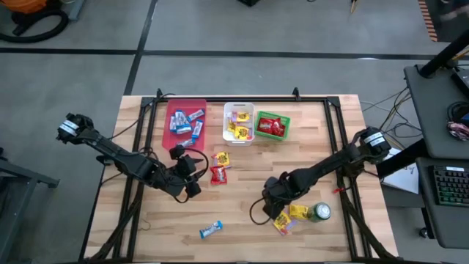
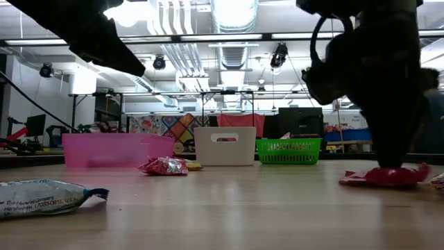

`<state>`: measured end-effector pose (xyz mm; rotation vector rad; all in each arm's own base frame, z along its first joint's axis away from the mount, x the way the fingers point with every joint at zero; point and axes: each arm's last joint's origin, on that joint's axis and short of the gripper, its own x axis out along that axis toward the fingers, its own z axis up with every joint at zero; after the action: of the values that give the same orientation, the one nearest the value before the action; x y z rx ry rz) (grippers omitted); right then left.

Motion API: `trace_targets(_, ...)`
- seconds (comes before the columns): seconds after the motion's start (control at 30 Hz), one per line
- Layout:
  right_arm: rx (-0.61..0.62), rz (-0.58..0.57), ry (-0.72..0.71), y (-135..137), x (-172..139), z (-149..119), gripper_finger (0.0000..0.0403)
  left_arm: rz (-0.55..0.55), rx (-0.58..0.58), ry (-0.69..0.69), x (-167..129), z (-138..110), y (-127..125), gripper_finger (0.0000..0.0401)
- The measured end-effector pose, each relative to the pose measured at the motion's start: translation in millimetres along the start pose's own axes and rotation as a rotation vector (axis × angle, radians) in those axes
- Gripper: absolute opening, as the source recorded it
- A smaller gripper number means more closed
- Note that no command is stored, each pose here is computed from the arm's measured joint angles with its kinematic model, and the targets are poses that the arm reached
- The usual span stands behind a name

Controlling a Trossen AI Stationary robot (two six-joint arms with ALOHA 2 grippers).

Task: Sort candy
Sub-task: Put the red candy into the green bin

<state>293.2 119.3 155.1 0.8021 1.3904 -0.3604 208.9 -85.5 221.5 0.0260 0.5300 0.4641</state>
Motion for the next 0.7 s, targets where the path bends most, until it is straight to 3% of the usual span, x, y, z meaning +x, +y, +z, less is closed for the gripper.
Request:
trace_targets(0.17,0.001,-0.012,-0.073,-5.7,3.8,6.2,0.0098,0.014,0.003,-0.007,0.0,0.2,0.5,0.0153)
trace_targets(0.4,-0.113,-0.070,-0.415,6.5,-18.4,39.8,0.0098,0.089,0.002,-0.053,-0.3,2.3,2.4,0.0153)
trace_targets(0.53,-0.252,-0.068,-0.426,21.0,-39.5,49.4,0.0098,0.086,0.008,-0.053,-0.2,3.1,1.9,0.0153)
trace_targets(0.7,-0.364,0.003,-0.327,30.5,-52.2,50.1,0.0098,0.027,0.011,-0.024,0.5,1.6,-1.2,0.0153)
